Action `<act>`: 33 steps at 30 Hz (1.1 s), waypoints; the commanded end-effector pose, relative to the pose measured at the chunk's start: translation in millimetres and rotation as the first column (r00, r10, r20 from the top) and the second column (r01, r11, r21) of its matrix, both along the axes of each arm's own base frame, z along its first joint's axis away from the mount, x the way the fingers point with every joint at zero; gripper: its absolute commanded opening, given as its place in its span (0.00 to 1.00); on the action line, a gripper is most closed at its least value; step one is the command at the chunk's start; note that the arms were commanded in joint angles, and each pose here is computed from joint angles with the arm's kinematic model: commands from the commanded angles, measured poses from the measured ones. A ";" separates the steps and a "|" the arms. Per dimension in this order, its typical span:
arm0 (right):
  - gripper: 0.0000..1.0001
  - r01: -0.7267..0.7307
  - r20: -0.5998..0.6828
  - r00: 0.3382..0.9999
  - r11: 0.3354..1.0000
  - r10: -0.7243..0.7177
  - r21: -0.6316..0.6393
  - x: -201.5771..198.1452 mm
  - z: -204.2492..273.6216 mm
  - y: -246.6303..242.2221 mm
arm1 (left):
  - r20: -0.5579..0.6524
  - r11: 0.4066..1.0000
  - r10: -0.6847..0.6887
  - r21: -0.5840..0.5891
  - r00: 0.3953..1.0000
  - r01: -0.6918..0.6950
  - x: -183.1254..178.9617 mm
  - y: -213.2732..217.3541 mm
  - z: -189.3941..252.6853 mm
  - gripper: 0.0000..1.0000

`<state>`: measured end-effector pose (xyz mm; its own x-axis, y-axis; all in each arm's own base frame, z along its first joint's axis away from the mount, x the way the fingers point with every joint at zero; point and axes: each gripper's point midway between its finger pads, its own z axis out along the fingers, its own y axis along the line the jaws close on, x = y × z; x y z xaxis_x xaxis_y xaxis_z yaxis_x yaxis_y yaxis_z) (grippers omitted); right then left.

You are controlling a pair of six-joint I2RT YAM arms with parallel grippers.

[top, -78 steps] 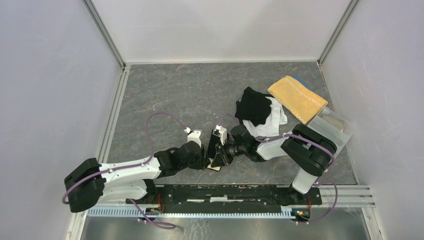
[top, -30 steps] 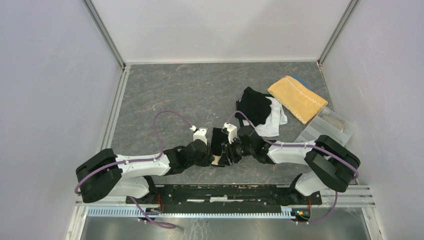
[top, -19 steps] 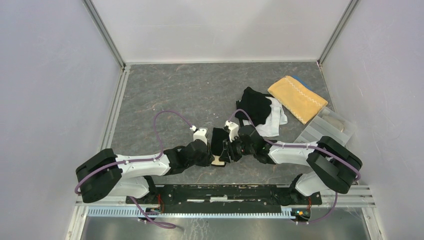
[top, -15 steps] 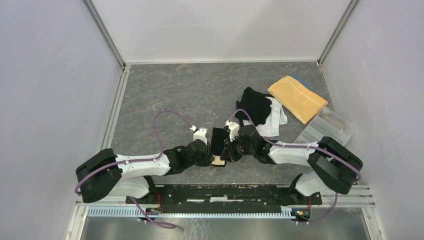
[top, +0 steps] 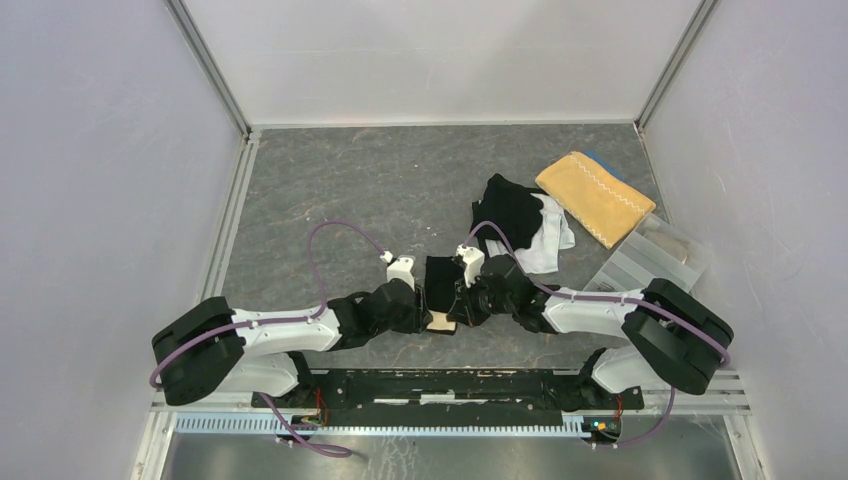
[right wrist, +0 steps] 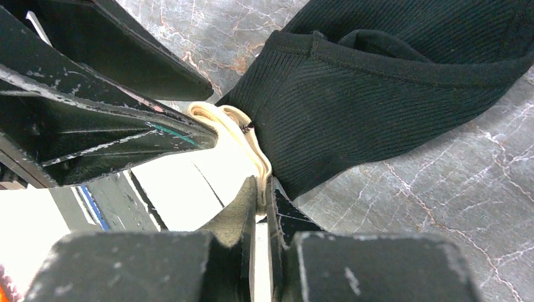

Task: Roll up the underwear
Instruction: Roll the underwear to the center of the board.

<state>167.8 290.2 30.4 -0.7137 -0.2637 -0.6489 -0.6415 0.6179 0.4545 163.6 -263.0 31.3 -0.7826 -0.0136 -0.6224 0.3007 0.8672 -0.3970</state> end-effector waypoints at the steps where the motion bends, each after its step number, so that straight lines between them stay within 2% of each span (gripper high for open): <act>1: 0.02 0.032 -0.013 0.999 0.991 -0.034 -0.129 -7.5 -30.2 -30.5 | -0.016 0.995 0.003 0.099 1.000 -0.002 -2.8 15.7 -15.6 0.46; 5: 0.04 0.028 -0.017 0.999 0.991 -0.031 -0.134 -8.6 -31.9 -31.2 | -0.021 0.994 0.011 0.105 1.000 -0.009 -2.9 16.8 -20.1 0.46; 7: 0.09 0.025 -0.008 1.000 0.991 -0.026 -0.131 -7.6 -29.4 -30.5 | -0.025 0.994 0.019 0.113 1.000 -0.016 -2.2 16.9 -23.1 0.43; 12: 0.35 -0.004 0.112 0.994 0.995 0.015 -0.096 7.2 1.4 -22.5 | -0.046 0.988 0.024 0.152 0.999 -0.017 -1.7 17.1 -32.1 0.37; 16: 0.46 0.007 0.286 0.958 0.997 0.016 -0.079 28.9 41.4 -22.4 | -0.056 0.987 0.019 0.158 0.998 -0.010 -2.7 16.3 -34.9 0.36; 19: 0.49 0.070 0.456 0.889 0.996 -0.037 -0.056 50.5 81.1 -32.0 | -0.056 0.987 0.018 0.157 0.998 -0.009 -2.8 16.1 -34.9 0.35; 23: 0.54 0.173 0.683 0.712 0.984 -0.162 0.053 73.8 150.5 -54.0 | -0.056 0.987 0.017 0.160 0.998 -0.008 -3.1 16.9 -34.4 0.35; 25: 0.58 0.191 0.768 0.621 0.981 -0.156 0.045 81.3 173.6 -63.7 | -0.055 0.987 0.017 0.159 0.998 -0.008 -3.1 16.9 -34.1 0.35; 27: 0.59 0.207 0.817 0.564 0.978 -0.116 -0.004 87.1 187.0 -70.5 | -0.056 0.987 0.015 0.161 0.998 -0.006 -3.5 17.2 -34.4 0.35; 28: 0.59 0.198 0.828 0.555 0.979 -0.074 -0.045 87.0 190.8 -72.0 | -0.056 0.987 0.016 0.163 0.998 -0.007 -3.6 17.6 -34.6 0.34; 30: 0.59 0.244 0.832 0.545 0.969 -0.104 -0.039 91.2 209.2 -79.2 | -0.056 0.987 0.016 0.161 0.998 -0.007 -3.6 17.5 -34.3 0.34; 31: 0.71 0.263 0.829 0.546 0.964 -0.120 -0.034 92.0 216.4 -83.0 | -0.055 0.987 0.015 0.160 0.998 -0.006 -3.5 17.5 -34.2 0.34; 32: 0.77 0.272 0.827 0.547 0.962 -0.133 -0.026 91.6 221.1 -85.6 | -0.056 0.987 0.015 0.159 0.998 -0.006 -3.8 17.7 -34.8 0.34; 33: 0.79 0.274 0.830 0.540 0.961 -0.138 -0.019 91.1 223.8 -87.2 | -0.056 0.987 0.013 0.158 0.998 -0.005 -3.9 17.3 -35.0 0.34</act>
<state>248.6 222.0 214.8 -0.0019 -0.2838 -0.9589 -0.6262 0.7479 -0.2201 171.3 -277.5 28.0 -0.7848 -0.0102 -0.6197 0.2996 0.8691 -0.3937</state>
